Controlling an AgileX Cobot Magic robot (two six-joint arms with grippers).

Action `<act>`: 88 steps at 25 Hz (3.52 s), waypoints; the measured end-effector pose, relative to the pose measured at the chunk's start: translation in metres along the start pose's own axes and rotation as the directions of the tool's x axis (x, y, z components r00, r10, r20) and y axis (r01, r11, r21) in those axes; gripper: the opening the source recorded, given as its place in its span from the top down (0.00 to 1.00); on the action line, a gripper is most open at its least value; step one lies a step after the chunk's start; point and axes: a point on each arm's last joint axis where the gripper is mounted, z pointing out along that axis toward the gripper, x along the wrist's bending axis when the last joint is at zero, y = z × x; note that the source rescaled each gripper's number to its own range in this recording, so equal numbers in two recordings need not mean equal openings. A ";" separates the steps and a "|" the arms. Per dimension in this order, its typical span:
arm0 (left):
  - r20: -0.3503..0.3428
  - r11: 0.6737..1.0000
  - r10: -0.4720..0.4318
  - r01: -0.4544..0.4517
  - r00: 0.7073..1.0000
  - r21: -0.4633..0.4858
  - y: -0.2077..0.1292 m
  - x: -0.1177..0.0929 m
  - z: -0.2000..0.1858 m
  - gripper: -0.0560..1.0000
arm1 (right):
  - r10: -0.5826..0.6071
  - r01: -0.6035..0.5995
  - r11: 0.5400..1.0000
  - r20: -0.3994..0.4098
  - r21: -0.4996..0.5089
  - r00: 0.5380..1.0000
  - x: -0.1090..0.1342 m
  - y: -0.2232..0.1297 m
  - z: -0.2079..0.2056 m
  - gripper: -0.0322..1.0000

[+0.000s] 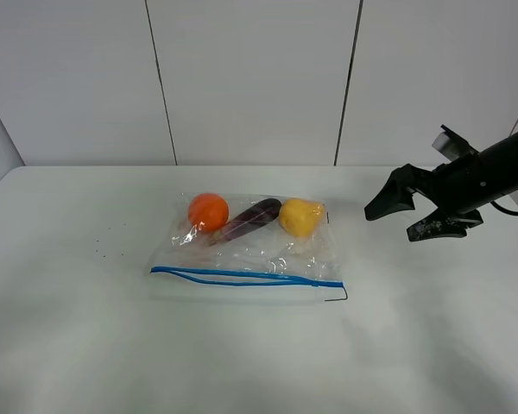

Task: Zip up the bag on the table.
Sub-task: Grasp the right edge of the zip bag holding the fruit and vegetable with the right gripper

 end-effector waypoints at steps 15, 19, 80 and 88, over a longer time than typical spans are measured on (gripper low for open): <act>0.000 1.000 0.000 0.000 1.000 0.000 0.000 0.000 0.000 0.04 | 0.080 -0.048 0.988 -0.218 0.149 0.973 -0.043 -0.014 0.064 0.03; 0.000 1.000 0.000 0.000 1.000 0.000 0.000 0.000 0.000 0.04 | 0.075 -0.029 0.981 -0.237 0.194 0.969 -0.043 -0.016 0.084 0.03; 0.000 1.000 0.000 0.000 1.000 0.000 0.000 0.000 0.000 0.04 | 0.106 -0.019 0.980 -0.434 0.201 0.894 -0.052 -0.008 0.154 0.18; 0.000 1.000 0.000 0.000 1.000 0.000 0.000 0.000 0.000 0.04 | 0.105 -0.013 0.978 -0.438 0.209 0.893 -0.052 -0.009 0.154 0.37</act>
